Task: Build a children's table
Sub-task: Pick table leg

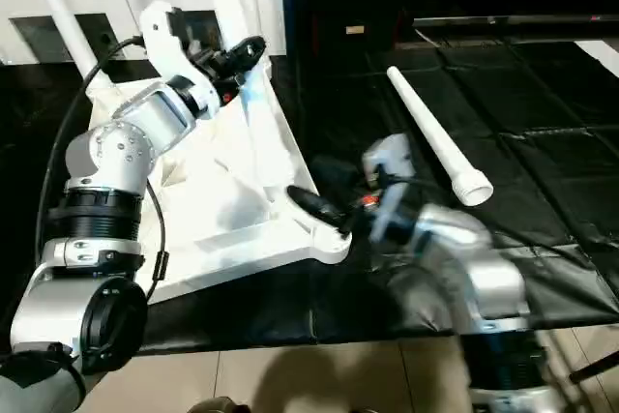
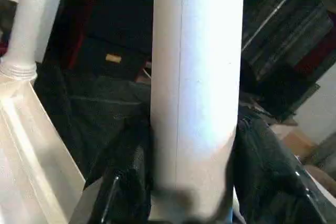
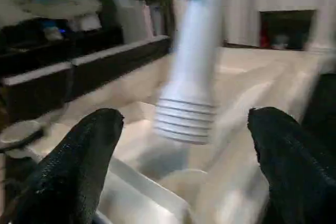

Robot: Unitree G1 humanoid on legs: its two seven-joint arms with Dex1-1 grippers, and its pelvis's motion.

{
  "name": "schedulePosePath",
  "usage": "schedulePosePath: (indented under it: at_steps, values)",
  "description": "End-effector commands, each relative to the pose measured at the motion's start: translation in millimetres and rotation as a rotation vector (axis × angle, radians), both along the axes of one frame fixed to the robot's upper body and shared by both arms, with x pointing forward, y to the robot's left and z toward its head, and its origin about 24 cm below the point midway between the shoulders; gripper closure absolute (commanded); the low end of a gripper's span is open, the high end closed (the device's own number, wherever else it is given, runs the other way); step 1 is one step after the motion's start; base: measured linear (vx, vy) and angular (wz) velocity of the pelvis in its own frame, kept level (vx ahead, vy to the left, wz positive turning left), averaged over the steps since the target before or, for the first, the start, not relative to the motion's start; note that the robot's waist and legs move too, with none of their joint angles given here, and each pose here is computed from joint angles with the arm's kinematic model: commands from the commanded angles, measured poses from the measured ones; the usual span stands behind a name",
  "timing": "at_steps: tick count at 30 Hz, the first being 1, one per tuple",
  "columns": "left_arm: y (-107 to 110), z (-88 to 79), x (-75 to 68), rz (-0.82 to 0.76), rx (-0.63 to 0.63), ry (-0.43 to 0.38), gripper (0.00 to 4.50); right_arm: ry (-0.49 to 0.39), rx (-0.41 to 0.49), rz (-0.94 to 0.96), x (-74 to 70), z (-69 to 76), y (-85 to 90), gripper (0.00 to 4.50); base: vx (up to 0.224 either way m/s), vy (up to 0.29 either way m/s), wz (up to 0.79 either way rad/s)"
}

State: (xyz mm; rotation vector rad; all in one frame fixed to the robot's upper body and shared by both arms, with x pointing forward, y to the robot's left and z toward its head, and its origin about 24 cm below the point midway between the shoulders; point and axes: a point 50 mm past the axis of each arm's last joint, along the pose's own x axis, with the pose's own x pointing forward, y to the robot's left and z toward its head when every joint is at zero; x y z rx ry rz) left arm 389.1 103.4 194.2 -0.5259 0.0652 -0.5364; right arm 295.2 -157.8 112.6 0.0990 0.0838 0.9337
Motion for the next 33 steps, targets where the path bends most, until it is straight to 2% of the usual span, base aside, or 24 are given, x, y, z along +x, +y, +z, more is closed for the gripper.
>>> schedulePosePath:
  at_steps: [1,3,5,9,13,15,17,19,23,28,33]
  values:
    - [0,13.6,0.6,-0.021,0.022,-0.054,2.68,-0.016,-0.04,-0.103,9.2,5.6,-15.8,0.04,0.0,0.0,0.0]
    - [0,14.2,-0.2,-0.037,0.029,-0.063,2.68,-0.039,-0.035,-0.122,12.5,10.1,-19.8,0.0,0.0,0.0,0.0]
    - [-1,15.2,-1.6,-0.057,0.034,-0.074,2.68,-0.03,-0.038,-0.225,22.0,12.3,-26.5,0.0,0.0,0.0,0.0]
    - [-2,16.2,-3.0,-0.073,0.039,-0.084,2.68,-0.034,0.018,-0.252,28.0,16.6,-26.8,0.0,0.0,0.0,0.0]
    - [-4,16.6,-5.9,-0.116,0.053,-0.1,2.68,0.039,0.135,-0.222,34.7,21.8,-20.2,0.0,0.0,0.0,0.0]
    - [-7,16.4,-9.1,-0.155,0.077,-0.114,2.68,0.057,0.167,-0.116,32.2,26.0,-7.7,0.0,0.0,0.0,0.0]
    - [-10,16.3,-12.1,-0.194,0.092,-0.128,2.68,0.066,0.158,-0.052,30.1,26.7,-0.3,0.0,0.0,0.0,0.0]
    - [-14,17.1,-17.7,-0.254,0.104,-0.153,2.68,0.077,0.112,0.024,27.0,25.7,9.0,0.0,0.0,0.0,0.0]
    - [-22,17.8,-31.6,-0.405,0.096,-0.19,2.68,0.142,0.081,0.139,23.4,25.7,22.8,0.0,0.0,0.0,0.0]
    - [-25,19.7,-43.5,-0.516,0.082,-0.22,2.68,0.16,0.058,0.221,24.2,29.5,27.6,0.0,0.0,0.0,0.0]
    - [-29,20.2,-56.8,-0.627,0.087,-0.252,2.68,0.192,0.078,0.344,21.4,34.7,30.9,0.0,0.0,0.0,0.0]
